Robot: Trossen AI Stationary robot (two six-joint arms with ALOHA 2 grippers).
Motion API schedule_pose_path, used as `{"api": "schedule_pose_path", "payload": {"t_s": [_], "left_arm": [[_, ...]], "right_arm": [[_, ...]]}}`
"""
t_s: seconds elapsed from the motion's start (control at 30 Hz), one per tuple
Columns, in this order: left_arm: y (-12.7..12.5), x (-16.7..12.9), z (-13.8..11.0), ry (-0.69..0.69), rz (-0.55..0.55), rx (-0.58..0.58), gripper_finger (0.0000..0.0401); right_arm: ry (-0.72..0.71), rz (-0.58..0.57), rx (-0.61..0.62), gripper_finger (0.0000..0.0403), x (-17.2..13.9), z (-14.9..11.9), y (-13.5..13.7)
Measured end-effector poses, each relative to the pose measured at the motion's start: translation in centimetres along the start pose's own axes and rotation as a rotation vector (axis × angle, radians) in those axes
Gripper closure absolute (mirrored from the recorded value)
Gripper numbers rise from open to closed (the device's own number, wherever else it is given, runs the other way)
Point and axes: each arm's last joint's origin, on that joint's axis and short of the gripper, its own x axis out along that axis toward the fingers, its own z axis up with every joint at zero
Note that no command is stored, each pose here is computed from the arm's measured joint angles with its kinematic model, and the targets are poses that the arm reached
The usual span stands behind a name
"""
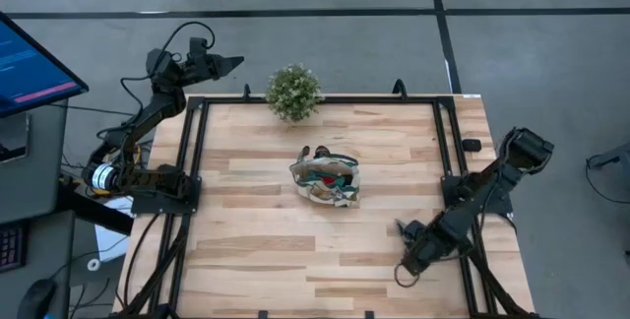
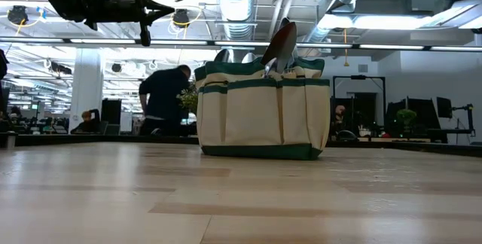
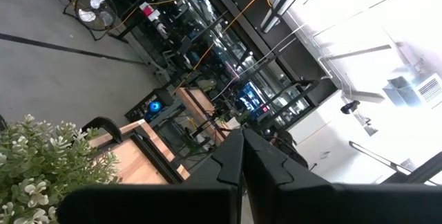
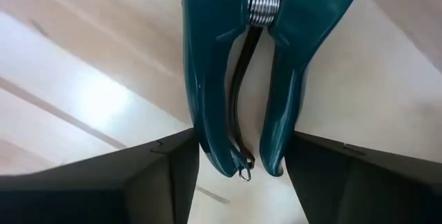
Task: Pick & Place Garden tools in Gardening bag
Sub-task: Put the green shear scissors into the white gardening bag
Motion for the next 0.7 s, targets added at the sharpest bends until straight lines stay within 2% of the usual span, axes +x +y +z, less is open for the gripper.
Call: {"api": "schedule_pose_path", "payload": {"t_s": [0.13, 0.3, 0.4, 0.5, 0.57, 0.7], "left_arm": [[0.0, 0.0, 0.0, 0.0, 0.0, 0.002, 0.0393], [0.0, 0.0, 0.0, 0.0, 0.0, 0.002, 0.0393], [0.0, 0.0, 0.0, 0.0, 0.0, 0.002, 0.0393], [0.0, 0.0, 0.0, 0.0, 0.0, 0.002, 0.0393], [0.0, 0.0, 0.0, 0.0, 0.0, 0.002, 0.0393], [0.0, 0.0, 0.0, 0.002, -0.001, 0.002, 0.0393]], "right_arm": [[-0.001, 0.077, 0.119, 0.0232, -0.6, 2.2, 0.8], [0.037, 0.247, 0.399, 0.0232, -1.6, 5.2, 2.2], [-0.03, 0.407, 0.452, 0.0232, -2.4, 7.1, 3.3], [-0.098, 0.515, 0.466, 0.0232, -3.2, 8.8, 3.8], [-0.116, 0.532, 0.463, 0.0206, -3.5, 9.6, 3.7], [-0.123, 0.521, 0.489, 0.012, -3.6, 10.3, 3.4]]}}
